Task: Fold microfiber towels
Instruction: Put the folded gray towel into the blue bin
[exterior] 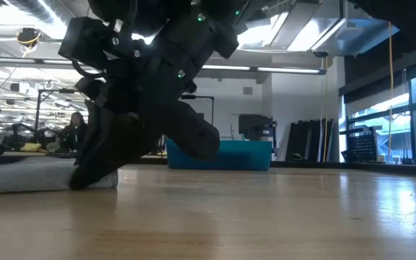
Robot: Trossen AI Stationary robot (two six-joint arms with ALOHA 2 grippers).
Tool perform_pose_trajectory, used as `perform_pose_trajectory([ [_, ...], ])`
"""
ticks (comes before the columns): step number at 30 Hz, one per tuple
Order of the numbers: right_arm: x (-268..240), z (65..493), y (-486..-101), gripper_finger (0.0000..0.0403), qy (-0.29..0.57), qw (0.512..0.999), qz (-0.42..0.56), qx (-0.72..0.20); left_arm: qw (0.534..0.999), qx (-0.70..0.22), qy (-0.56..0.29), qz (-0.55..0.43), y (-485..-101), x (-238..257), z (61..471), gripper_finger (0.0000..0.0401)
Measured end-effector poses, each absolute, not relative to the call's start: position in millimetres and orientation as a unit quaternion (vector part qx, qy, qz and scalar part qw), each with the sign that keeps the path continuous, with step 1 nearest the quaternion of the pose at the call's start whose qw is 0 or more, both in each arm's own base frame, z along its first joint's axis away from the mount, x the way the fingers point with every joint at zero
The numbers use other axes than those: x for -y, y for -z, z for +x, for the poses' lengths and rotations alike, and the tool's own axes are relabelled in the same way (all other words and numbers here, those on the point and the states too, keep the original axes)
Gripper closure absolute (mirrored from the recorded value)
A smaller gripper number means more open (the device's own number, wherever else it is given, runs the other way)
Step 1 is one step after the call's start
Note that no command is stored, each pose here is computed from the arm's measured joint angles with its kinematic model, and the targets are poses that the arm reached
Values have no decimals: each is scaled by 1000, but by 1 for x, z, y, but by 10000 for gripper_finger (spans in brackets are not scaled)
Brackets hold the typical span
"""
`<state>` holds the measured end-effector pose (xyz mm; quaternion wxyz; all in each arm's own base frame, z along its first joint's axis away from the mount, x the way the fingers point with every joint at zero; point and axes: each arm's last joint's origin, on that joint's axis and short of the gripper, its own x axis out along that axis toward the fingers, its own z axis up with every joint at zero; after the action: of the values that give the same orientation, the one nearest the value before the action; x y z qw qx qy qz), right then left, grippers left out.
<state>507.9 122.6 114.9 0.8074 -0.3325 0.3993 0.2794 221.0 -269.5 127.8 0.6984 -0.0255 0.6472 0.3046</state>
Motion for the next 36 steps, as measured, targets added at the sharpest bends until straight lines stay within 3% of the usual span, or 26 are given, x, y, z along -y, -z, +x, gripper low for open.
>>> perform_pose_trajectory([
  [7,-111,498,-150,396,-220,790,-374,-433,685,-616,-380,83,-176,244,218,401],
  [12,-93,486,-179,395,-167,773,-391,-471,726,-572,-367,101,-202,222,229,401],
  [16,-81,473,-209,397,-141,772,-379,-491,732,-567,-354,130,-213,202,239,401],
  [23,-82,456,-211,394,-212,779,-253,-533,747,-557,-341,125,-213,191,252,401],
  [29,-95,446,-194,393,-213,759,-250,-562,770,-537,-319,130,-210,193,260,401],
  [36,-114,434,-175,392,-368,742,-107,-550,815,-531,-231,-13,-182,217,269,401],
])
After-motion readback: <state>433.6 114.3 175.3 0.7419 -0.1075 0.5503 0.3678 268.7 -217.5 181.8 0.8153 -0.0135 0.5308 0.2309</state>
